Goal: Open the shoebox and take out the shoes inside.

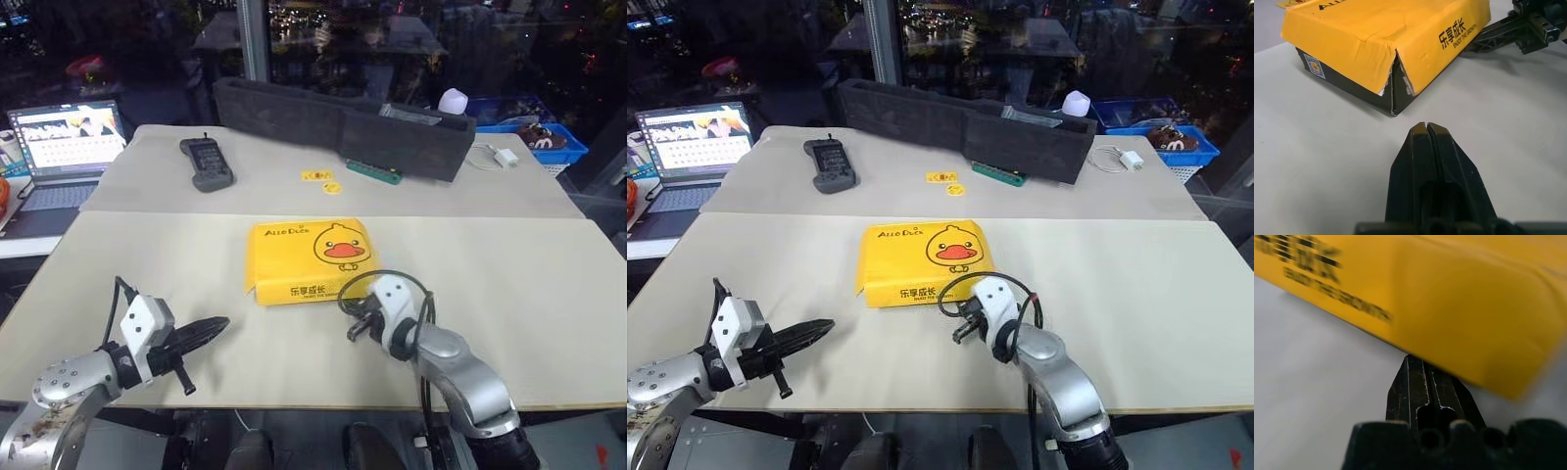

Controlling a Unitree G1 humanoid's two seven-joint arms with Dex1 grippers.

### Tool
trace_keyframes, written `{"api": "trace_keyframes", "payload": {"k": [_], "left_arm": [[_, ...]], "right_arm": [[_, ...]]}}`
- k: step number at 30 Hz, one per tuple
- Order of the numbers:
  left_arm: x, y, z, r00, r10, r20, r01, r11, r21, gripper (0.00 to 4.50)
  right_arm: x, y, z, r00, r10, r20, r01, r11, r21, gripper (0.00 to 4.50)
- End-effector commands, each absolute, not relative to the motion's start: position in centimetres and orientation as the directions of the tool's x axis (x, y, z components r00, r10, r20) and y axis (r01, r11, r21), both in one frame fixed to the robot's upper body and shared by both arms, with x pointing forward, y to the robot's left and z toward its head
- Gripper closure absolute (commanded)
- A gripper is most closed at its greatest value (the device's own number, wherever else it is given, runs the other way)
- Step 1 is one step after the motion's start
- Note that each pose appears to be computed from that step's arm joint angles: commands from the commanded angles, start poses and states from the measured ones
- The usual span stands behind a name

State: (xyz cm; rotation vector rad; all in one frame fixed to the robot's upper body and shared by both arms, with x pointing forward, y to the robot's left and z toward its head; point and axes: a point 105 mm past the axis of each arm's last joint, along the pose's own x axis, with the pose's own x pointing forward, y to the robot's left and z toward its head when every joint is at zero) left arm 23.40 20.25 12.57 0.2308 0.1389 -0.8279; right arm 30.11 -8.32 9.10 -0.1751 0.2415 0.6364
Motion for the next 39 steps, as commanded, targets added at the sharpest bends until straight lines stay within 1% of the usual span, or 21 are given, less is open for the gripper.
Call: {"api": "trace_keyframes", "payload": {"k": [1,4,5,7,8,9,10,11,12,13,14,16,17,19,21,26,30,33,34,38,39], "left_arm": [[23.8,20.2,13.5,0.663,-0.722,-0.197,0.748,0.637,0.186,4.47],[23.9,20.1,13.4,0.657,-0.727,-0.201,0.754,0.63,0.186,4.47],[24.0,20.1,13.4,0.655,-0.728,-0.201,0.755,0.628,0.186,4.47],[24.0,20.1,13.4,0.654,-0.729,-0.202,0.756,0.627,0.186,4.47],[24.0,20.0,13.3,0.652,-0.73,-0.204,0.758,0.626,0.184,4.47],[24.1,20.0,13.2,0.651,-0.731,-0.207,0.759,0.625,0.182,4.47],[24.1,20.0,13.1,0.65,-0.731,-0.208,0.76,0.624,0.181,4.47],[24.1,19.9,13.0,0.65,-0.731,-0.208,0.76,0.625,0.18,4.47],[24.1,19.8,13.0,0.652,-0.73,-0.205,0.758,0.627,0.178,4.47],[24.2,19.7,12.9,0.652,-0.73,-0.203,0.758,0.628,0.177,4.47],[24.2,19.6,12.9,0.653,-0.73,-0.201,0.757,0.629,0.176,4.47],[24.2,19.4,12.9,0.656,-0.729,-0.195,0.755,0.633,0.173,4.47],[24.2,19.4,12.9,0.657,-0.729,-0.193,0.754,0.633,0.173,4.47],[24.2,19.3,12.9,0.661,-0.727,-0.189,0.751,0.638,0.171,4.47],[24.2,19.4,12.9,0.665,-0.723,-0.187,0.747,0.643,0.17,4.47],[24.1,19.3,12.8,0.667,-0.721,-0.187,0.745,0.646,0.165,4.47],[24.1,19.3,12.7,0.667,-0.721,-0.188,0.745,0.646,0.164,4.5],[24.2,19.1,12.7,0.664,-0.725,-0.182,0.748,0.644,0.161,4.5],[24.2,19.1,12.7,0.662,-0.727,-0.18,0.749,0.642,0.162,4.5],[24.3,18.8,12.7,0.656,-0.734,-0.177,0.755,0.636,0.161,4.5],[24.3,18.8,12.7,0.655,-0.735,-0.177,0.755,0.635,0.161,4.5]], "right_arm": [[29.5,-7.3,13.2,0.753,0.639,-0.159,-0.658,0.736,-0.157,4.49],[30.2,-6.6,16.6,0.729,0.677,-0.103,-0.678,0.691,-0.252,4.49],[30.5,-6.3,18.3,0.72,0.69,-0.068,-0.678,0.679,-0.282,4.49],[30.9,-5.9,20.8,0.708,0.706,-0.014,-0.675,0.671,-0.305,4.49],[31.7,-5.9,26.2,0.695,0.704,0.15,-0.647,0.702,-0.298,4.49],[31.7,-5.9,30.0,0.667,0.697,0.264,-0.638,0.717,-0.28,4.49],[31.5,-6.0,32.5,0.641,0.69,0.336,-0.639,0.722,-0.265,4.49],[32.1,-8.3,37.4,0.646,0.543,0.536,-0.558,0.815,-0.153,4.49],[32.7,-10.8,39.1,0.665,0.395,0.634,-0.517,0.856,0.008,4.49],[33.6,-12.2,38.7,0.71,0.313,0.631,-0.444,0.894,0.056,4.49],[34.5,-12.3,37.5,0.754,0.302,0.583,-0.385,0.923,0.02,4.49],[35.5,-10.3,32.6,0.815,0.423,0.396,-0.37,0.906,-0.206,4.49],[35.6,-9.9,30.9,0.826,0.453,0.336,-0.387,0.888,-0.248,4.49],[35.3,-9.5,29.6,0.816,0.493,0.302,-0.432,0.867,-0.248,4.49],[34.9,-8.9,28.7,0.801,0.54,0.259,-0.468,0.834,-0.292,4.49],[34.7,-8.1,27.6,0.771,0.612,0.175,-0.524,0.767,-0.371,4.49],[34.0,-6.8,26.8,0.708,0.699,0.1,-0.592,0.665,-0.455,3.47],[33.7,-5.9,26.3,0.652,0.757,0.049,-0.65,0.591,-0.478,2.4],[33.8,-5.6,26.2,0.635,0.771,0.033,-0.663,0.567,-0.49,1.97],[34.2,-4.8,25.9,0.577,0.817,-0.03,-0.721,0.491,-0.49,0.73],[34.4,-4.6,25.9,0.561,0.827,-0.041,-0.743,0.481,-0.466,0.27]]}}
